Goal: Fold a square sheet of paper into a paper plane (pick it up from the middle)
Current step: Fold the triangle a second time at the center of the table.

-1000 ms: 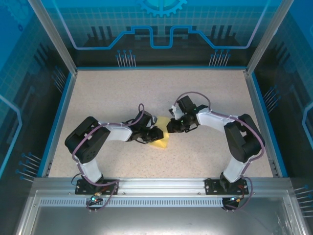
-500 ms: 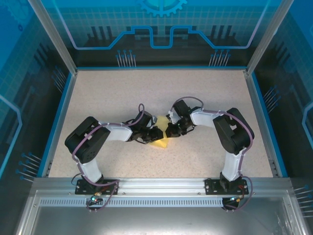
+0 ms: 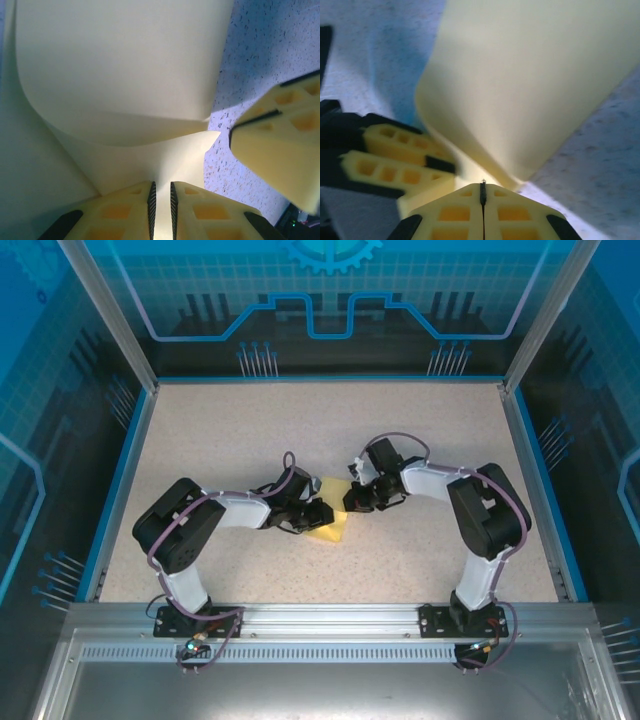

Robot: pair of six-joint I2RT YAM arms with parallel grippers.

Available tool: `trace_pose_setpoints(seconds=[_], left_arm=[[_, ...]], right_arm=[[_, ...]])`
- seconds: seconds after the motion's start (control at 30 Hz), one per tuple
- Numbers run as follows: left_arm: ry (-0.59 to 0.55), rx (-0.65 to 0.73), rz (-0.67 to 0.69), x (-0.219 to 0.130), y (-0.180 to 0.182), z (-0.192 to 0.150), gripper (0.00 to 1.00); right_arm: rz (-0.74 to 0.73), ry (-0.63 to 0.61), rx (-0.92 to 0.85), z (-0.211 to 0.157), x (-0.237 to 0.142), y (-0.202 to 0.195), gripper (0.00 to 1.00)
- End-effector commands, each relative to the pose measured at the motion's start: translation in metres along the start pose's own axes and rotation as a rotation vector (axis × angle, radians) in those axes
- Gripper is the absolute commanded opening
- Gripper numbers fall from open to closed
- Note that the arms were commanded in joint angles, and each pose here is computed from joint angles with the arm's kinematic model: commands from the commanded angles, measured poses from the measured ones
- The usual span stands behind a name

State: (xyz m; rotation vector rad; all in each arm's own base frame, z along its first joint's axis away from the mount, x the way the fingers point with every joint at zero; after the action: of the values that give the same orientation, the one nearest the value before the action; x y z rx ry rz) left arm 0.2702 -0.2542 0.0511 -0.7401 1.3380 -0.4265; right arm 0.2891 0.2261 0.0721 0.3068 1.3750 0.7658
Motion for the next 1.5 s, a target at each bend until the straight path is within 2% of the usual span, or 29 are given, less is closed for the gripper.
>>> trace_pose_setpoints(seconds=[0.0,0.37,0.57,0.77,0.9,1.47], left_arm=[[0.036,-0.065,0.158,0.009,0.036,-0.015,0.19],[0.03,-0.059,0.156,0.008,0.033,-0.015,0.19],[0.023,-0.054,0.14,0.006,0.028,-0.013,0.19],[-0.026,0.015,0.027,-0.015,-0.016,0.001,0.2],[-0.07,0.054,0.007,-0.027,-0.036,0.013,0.2],[-0.05,-0.063,0.134,0.0,0.006,0.017,0.19]], right_arm=[[0.027,0.004,0.022,-0.009,0.004,0.004,0.06],[0.084,0.065,0.024,-0.014,0.024,0.005,0.06],[0.037,0.111,0.057,-0.017,0.035,-0.007,0.05],[-0.057,0.18,0.055,-0.034,0.036,-0.024,0.05],[-0.084,0.202,0.043,-0.04,0.035,-0.03,0.05],[-0.1,0.214,0.036,-0.041,0.036,-0.033,0.04]])
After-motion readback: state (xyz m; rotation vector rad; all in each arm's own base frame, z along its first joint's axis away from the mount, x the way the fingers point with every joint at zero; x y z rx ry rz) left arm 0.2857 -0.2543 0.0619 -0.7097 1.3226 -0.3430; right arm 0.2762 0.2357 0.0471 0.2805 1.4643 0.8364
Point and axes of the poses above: each hand's point on the last joint's axis, 136 mm out from that joint toward the fingers, its own x axis out along the fingers, its own y axis along the line the jaws close on, z = x × y, the point moved 5 cm from there along -x, back along the fingers, and after that the axes turned 6 degrees about -x, right-handed, at the moved point
